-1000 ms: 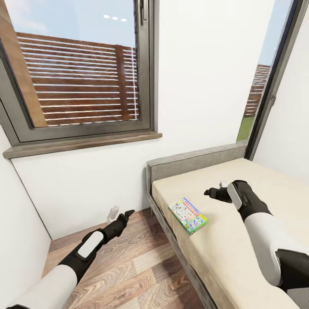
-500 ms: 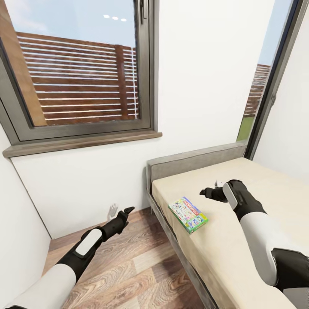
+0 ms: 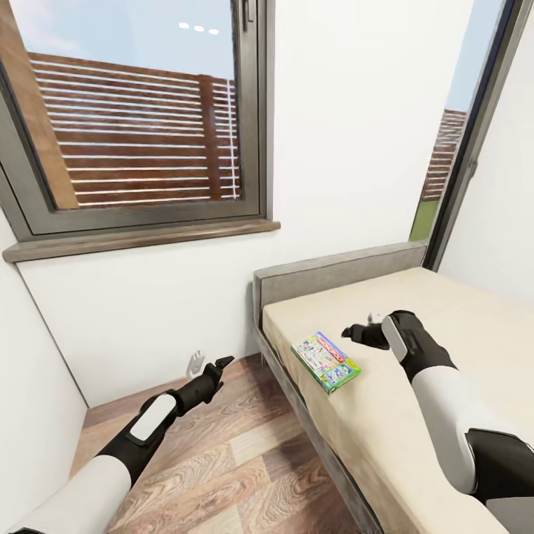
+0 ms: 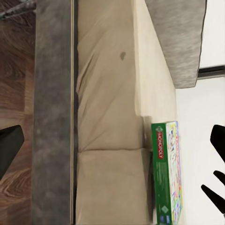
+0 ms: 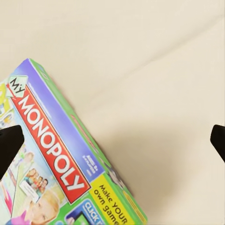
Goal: Put all the toys in the child's room - the three board games (two on the bed and one on the table), the two jigsaw puzzles on the table, and the tennis ball on the table - inside the toy box on the table in the child's room.
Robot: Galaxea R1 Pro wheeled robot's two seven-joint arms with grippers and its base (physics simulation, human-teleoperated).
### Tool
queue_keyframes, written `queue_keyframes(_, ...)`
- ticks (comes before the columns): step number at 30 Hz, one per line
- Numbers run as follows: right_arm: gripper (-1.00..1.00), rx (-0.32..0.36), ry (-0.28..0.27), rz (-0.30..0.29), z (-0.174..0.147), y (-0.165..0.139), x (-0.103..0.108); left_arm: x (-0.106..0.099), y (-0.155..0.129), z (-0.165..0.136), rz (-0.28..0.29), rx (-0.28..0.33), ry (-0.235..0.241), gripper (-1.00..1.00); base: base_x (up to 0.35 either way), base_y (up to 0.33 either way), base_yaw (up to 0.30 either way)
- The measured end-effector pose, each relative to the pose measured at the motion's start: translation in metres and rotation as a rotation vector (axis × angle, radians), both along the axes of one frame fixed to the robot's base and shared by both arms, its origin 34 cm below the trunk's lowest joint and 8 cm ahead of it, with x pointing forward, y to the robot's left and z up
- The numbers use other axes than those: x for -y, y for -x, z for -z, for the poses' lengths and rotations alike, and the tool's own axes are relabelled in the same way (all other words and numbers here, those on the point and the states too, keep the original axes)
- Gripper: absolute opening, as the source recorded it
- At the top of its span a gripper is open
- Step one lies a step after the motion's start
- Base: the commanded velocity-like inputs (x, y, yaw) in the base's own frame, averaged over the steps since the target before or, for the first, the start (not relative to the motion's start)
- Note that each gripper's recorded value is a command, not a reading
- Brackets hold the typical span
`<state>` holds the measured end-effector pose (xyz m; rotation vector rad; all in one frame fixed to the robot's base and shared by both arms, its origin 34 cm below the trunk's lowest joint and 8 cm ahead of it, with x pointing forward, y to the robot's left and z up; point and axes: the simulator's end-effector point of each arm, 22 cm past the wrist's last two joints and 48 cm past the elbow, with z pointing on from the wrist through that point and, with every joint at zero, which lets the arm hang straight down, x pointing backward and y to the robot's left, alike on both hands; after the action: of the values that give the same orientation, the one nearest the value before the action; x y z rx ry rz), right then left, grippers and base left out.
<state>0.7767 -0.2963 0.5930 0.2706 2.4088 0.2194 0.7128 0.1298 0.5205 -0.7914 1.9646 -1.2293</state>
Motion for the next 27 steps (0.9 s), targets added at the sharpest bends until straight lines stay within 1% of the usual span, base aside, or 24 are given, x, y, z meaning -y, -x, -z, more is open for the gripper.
queue_keyframes(5, 1.00, 0.003, -0.016, -0.013, 0.011, 0.003, -0.005, 0.000, 0.003, 0.011, 0.001, -0.001, 0.000, 1.00, 0.000, 0.000, 0.000)
queue_keyframes(11, 1.00, 0.027, -0.089, -0.081, 0.018, 0.005, -0.026, 0.000, 0.007, 0.025, 0.002, -0.001, -0.001, 1.00, 0.000, 0.000, 0.000)
queue_keyframes(27, 1.00, -0.026, -0.112, -0.093, 0.062, 0.003, -0.029, 0.001, 0.009, 0.066, 0.003, -0.061, -0.002, 1.00, 0.000, 0.000, 0.000)
